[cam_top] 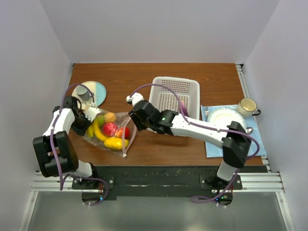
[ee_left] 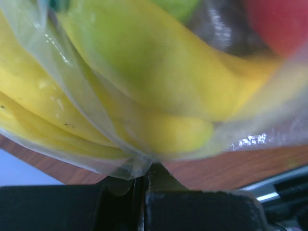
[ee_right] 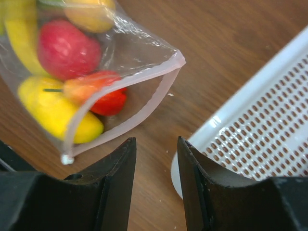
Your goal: Open the zip-top bag and remove the fake food
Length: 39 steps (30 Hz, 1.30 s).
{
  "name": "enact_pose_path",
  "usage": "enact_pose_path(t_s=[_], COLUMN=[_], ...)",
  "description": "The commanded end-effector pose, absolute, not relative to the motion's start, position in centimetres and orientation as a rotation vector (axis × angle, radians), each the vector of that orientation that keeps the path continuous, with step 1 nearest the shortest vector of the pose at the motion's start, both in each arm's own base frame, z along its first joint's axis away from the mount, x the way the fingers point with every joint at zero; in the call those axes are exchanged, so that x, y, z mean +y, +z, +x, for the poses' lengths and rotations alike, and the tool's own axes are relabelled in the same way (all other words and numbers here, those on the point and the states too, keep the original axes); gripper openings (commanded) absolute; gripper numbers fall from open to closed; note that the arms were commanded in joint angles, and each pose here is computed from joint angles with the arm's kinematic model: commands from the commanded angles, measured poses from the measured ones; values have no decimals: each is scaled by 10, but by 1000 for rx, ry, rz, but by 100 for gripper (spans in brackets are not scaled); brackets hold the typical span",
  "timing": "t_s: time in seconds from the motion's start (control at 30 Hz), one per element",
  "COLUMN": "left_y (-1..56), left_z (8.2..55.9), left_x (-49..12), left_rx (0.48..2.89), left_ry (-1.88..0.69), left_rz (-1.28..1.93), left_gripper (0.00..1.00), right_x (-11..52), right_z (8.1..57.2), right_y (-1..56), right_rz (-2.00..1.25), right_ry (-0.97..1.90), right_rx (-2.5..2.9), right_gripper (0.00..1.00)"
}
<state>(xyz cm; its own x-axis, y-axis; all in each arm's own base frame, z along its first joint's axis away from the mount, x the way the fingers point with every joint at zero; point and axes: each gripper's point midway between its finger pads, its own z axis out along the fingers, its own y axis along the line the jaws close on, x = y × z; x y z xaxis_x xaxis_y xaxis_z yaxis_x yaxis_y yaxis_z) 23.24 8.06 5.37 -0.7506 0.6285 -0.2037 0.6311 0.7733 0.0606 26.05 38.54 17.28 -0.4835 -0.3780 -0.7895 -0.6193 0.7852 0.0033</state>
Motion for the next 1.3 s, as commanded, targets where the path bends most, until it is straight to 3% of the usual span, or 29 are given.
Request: enact_pose_path(t_s=[0.0, 0.3, 0.47, 0.67, 0.7, 0.8, 1.27], left_y=[39, 28, 24, 20, 20, 21, 22], left_z=[246, 249, 246, 238, 236, 234, 225], left_x=[115, 126, 118, 96, 94, 89, 91], left_rx=[2752, 2778, 2801, 2835, 2841, 2840, 2834], left_ry=[254, 353, 346, 200, 185, 144, 173], left_rz=[996, 1003, 1006, 1002, 1005, 1013, 1092], left_gripper=[0, 0, 0, 0, 0, 0, 0], right_x=[413, 437, 450, 470, 473, 479, 515], right_z=[256, 235, 192, 169, 166, 172, 225], right_y=[146, 141, 167, 162, 163, 149, 113], right_rz=[-868, -995, -1096, -1221, -1233, -1269, -1328], right_ry=[414, 543, 696, 801, 808, 759, 574], right_rx=[2112, 2027, 1887, 1827, 1813, 1799, 1716], right_gripper=[43, 46, 48, 55, 61, 68, 72])
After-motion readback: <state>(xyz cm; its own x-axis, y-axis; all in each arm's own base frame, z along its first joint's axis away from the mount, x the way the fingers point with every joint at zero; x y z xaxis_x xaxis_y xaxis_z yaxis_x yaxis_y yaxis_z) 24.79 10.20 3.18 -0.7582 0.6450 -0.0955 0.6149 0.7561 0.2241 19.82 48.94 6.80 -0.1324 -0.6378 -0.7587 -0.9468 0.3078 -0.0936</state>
